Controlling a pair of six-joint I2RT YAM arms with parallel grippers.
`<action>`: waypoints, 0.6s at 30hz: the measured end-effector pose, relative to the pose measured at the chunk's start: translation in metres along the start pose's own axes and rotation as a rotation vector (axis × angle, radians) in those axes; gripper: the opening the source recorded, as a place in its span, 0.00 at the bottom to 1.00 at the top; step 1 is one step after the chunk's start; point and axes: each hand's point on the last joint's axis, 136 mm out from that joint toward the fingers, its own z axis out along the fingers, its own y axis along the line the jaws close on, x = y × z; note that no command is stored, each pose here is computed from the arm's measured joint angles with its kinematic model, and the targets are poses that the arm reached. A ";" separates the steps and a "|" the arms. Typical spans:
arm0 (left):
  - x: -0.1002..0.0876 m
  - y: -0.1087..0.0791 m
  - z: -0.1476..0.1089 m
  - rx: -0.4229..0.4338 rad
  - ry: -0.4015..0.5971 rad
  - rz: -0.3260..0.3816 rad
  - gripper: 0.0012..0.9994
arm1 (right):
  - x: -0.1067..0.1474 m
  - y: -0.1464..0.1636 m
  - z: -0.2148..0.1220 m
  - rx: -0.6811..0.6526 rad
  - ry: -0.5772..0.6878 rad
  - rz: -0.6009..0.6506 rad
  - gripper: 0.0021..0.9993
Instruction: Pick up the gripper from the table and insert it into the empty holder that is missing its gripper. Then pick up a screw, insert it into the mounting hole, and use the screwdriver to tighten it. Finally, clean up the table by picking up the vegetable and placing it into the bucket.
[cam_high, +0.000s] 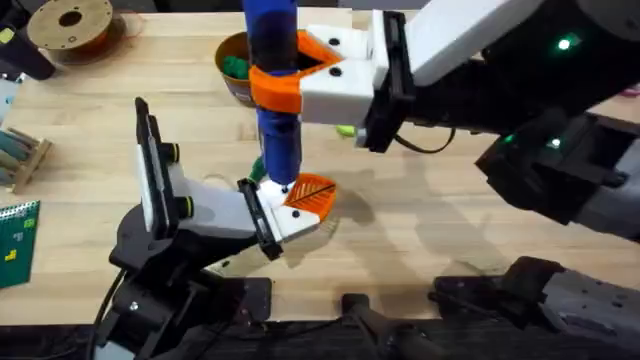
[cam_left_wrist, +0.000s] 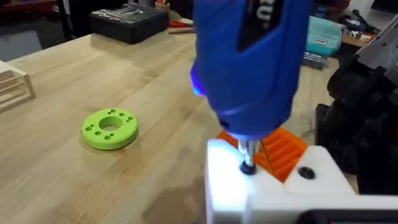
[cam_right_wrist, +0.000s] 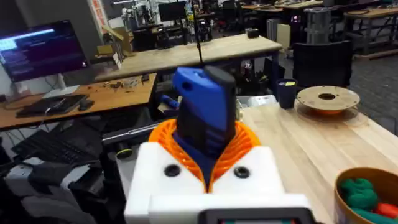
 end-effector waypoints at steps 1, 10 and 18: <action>0.000 0.000 0.000 0.000 0.000 0.000 0.01 | 0.001 -0.001 0.000 0.001 0.002 0.002 0.03; 0.000 0.000 0.000 0.000 0.000 -0.001 0.01 | 0.003 -0.002 0.001 0.002 0.005 0.005 0.03; 0.000 0.000 0.000 0.000 0.000 0.000 0.01 | 0.003 -0.002 0.001 0.002 0.006 0.006 0.03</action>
